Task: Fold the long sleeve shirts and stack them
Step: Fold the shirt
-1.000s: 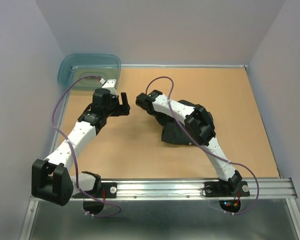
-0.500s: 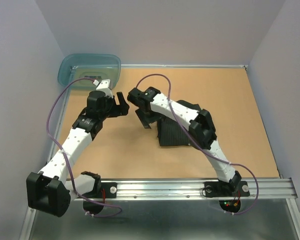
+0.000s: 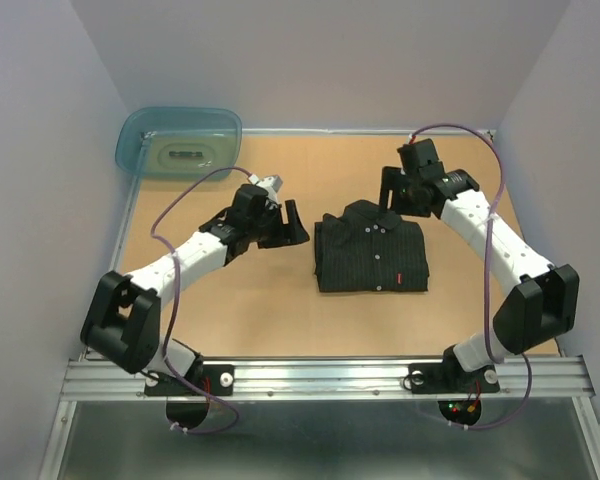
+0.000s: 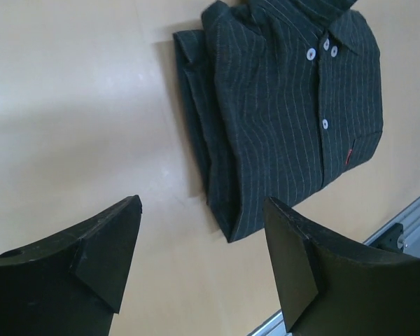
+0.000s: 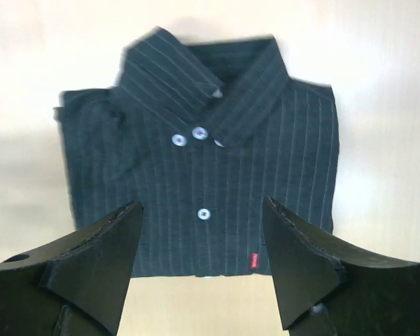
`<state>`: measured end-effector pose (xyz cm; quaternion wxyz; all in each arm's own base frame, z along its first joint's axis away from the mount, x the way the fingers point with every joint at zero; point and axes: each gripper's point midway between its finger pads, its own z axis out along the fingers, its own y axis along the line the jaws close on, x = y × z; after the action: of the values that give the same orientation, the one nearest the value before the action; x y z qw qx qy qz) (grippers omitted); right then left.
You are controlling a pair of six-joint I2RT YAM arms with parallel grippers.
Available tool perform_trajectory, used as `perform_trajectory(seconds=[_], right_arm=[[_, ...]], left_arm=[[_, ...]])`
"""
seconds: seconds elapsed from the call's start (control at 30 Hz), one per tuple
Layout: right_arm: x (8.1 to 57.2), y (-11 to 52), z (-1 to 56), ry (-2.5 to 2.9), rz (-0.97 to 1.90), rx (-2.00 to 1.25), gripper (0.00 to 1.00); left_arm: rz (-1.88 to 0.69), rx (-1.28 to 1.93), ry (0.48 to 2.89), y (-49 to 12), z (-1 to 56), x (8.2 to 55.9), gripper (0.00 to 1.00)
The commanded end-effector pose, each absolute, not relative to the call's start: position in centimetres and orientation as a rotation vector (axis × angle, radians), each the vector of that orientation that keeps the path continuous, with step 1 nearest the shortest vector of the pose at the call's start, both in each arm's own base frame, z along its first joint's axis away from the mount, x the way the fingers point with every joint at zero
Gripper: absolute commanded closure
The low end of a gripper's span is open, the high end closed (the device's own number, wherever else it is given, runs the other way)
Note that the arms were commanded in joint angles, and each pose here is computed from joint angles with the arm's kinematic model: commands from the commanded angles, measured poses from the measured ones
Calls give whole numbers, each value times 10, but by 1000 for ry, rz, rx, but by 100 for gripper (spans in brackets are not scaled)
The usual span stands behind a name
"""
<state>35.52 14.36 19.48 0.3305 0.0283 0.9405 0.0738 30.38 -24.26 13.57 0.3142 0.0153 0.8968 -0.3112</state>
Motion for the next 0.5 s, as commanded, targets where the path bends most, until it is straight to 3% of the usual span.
perform_trajectory(seconds=[0.0,0.2,0.47], right_arm=[[373,153,199,2331,436,119,27],[354,196,189,2371,680,-44,38],[316,257,155,2420,502,-128,39]], left_arm=[[-896,36,2328,-278,144,322,21],[-868,11,2373,-290,117,336,22],[-842,-35,2411,-292,92,356,38]])
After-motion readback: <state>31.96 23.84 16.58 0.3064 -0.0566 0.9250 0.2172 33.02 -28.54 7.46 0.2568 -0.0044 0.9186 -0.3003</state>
